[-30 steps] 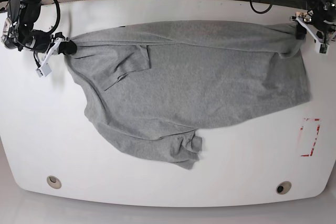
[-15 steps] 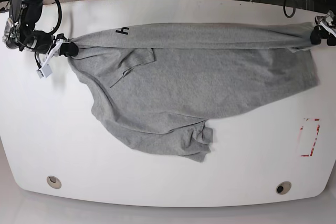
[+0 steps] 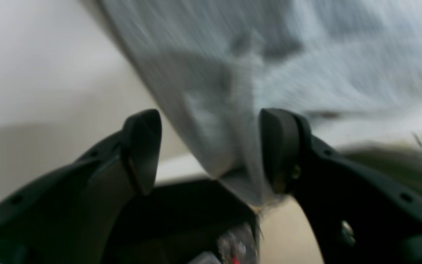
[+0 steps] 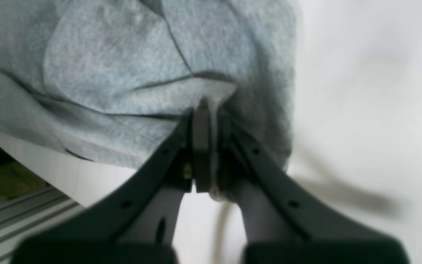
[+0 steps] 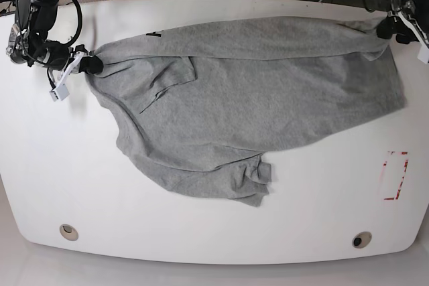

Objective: Fold the T-shirt properly
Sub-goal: 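Hold the shirt edge with both grippers and tug it taut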

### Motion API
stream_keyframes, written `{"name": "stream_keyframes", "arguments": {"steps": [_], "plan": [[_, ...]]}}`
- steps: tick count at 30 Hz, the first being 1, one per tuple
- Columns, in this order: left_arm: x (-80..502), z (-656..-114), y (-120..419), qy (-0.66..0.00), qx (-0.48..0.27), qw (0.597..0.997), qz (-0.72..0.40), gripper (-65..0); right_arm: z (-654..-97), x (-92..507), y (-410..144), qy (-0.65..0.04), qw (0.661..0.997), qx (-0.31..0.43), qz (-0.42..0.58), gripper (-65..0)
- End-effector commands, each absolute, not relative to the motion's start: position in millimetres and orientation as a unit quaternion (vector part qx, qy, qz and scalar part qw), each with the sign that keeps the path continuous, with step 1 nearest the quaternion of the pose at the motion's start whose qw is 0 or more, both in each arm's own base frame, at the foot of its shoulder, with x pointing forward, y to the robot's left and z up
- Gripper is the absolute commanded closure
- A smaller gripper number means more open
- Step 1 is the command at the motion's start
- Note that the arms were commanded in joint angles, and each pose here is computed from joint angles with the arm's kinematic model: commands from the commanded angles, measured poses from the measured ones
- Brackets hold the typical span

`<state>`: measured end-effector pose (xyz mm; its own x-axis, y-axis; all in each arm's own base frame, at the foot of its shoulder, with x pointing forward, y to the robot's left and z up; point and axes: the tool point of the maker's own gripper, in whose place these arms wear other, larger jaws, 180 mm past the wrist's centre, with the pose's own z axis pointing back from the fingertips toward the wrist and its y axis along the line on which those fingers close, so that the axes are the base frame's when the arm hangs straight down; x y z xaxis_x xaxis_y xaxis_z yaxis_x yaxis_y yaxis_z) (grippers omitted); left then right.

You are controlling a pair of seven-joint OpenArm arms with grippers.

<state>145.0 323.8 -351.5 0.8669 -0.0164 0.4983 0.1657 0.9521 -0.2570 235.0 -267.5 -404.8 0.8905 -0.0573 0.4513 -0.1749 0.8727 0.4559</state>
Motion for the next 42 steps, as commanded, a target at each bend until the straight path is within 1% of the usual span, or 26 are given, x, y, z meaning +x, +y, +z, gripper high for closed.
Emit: {"name": "stream_keyframes", "arguments": {"steps": [1, 4, 10, 18, 24, 29, 32, 39, 40, 42], "plan": [[156.0, -334.3, 317.1, -0.268, -0.168, 0.945, -0.077, -38.5, -389.6, 247.4, -274.9, -0.258, 0.934, 0.245, 0.036, 0.0], [151.8, -332.8, 311.8, -0.267, -0.186, 0.943, -0.075, -38.5, -386.8, 251.8, -274.9, -0.264, 0.932, 0.245, 0.038, 0.0], [139.5, -329.4, 320.9, -0.243, -0.178, 0.950, -0.085, -38.5, -385.0, 255.0, -275.4, -0.267, 0.932, 0.243, 0.039, 0.0], [135.7, -339.2, 309.7, -0.227, -0.192, 0.950, -0.094, -38.5, -388.1, 254.7, -268.2, -0.267, 0.930, 0.252, 0.036, 0.0], [156.6, -348.1, 308.8, -0.249, -0.165, 0.950, -0.089, -38.5, -391.0, 252.2, -264.8, -0.264, 0.929, 0.256, 0.034, 0.0], [170.4, -358.5, 311.3, -0.253, -0.130, 0.955, -0.086, -38.5, -392.4, 253.3, -259.1, -0.266, 0.927, 0.263, 0.031, 0.0], [167.7, -371.5, 309.3, -0.230, -0.112, 0.963, -0.087, -38.5, -393.5, 254.5, -253.1, -0.268, 0.924, 0.270, 0.029, 0.0], [160.6, -388.2, 299.0, -0.194, -0.104, 0.969, -0.111, -38.3, -394.4, 253.7, -252.3, -0.267, 0.924, 0.271, 0.029, 0.0], [160.2, -389.2, 297.8, -0.192, -0.105, 0.969, -0.113, -37.8, -393.8, 254.0, -251.9, -0.268, 0.924, 0.272, 0.029, 0.0], [159.8, -390.0, 297.6, -0.190, -0.104, 0.970, -0.114, -32.4, -394.0, 253.9, -251.1, -0.268, 0.923, 0.274, 0.029, 0.0]]}}
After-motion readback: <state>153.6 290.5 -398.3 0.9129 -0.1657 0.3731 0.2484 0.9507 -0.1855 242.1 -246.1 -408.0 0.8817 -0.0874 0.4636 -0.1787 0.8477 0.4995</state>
